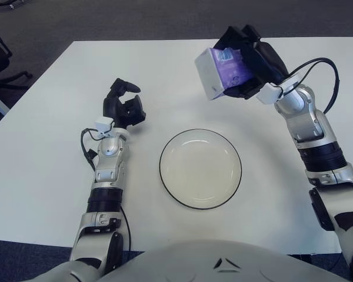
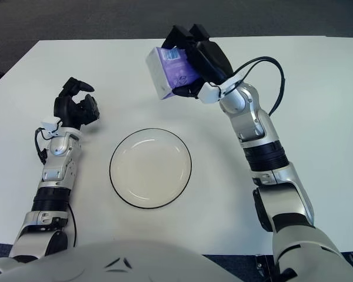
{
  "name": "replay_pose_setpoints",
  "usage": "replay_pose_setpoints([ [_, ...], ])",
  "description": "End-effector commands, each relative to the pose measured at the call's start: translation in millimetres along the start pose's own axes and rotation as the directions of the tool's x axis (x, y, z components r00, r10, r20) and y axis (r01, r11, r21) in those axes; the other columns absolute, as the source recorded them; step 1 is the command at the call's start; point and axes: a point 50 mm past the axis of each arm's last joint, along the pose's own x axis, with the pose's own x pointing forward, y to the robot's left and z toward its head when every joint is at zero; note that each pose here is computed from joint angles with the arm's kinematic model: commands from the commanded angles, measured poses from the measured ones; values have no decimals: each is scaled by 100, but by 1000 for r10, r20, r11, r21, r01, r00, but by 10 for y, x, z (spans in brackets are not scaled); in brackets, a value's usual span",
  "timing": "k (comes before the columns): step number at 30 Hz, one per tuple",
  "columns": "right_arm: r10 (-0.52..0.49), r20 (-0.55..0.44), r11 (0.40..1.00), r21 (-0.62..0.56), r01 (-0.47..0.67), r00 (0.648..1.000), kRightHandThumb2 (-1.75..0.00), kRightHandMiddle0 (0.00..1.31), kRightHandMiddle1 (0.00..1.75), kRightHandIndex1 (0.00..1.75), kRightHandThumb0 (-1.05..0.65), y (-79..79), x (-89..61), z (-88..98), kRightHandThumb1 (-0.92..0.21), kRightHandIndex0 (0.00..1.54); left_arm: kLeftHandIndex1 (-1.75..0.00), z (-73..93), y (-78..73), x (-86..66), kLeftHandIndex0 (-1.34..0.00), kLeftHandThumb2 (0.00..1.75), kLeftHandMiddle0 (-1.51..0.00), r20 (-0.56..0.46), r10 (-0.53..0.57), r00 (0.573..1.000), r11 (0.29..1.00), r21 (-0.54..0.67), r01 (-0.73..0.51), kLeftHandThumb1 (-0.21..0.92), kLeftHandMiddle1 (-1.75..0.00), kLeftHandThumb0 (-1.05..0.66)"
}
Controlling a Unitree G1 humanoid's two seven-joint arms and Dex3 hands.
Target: Put the tissue paper into the plate.
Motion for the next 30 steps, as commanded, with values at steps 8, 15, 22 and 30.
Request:
replay_pose_setpoints([
  [8,132,127,983,111,-146,983,-168,63,175,175,0,89,-72,296,-1,83,-175,-640,92,-529,-52,116,-129,-289,80,954,997,8,-81,44,-175,-44],
  [15,218,207,950,178,-256,954,-164,59,175,173,0,162,-168,471,-4,81,-175,-641,86,-526,-52,116,-129,-290,78,954,997,10,-78,44,-175,-44],
  [22,248,324,942,139,-305,913,-169,63,174,174,0,262,-163,515,1,84,-175,-647,84,-528,-53,118,-129,-297,89,951,996,18,-88,43,-175,-45],
  [30,342,386,897,136,-420,857,-174,71,171,175,0,341,-213,572,7,88,-175,-718,89,-519,-54,121,-129,-333,99,938,995,38,-91,41,-175,-45],
])
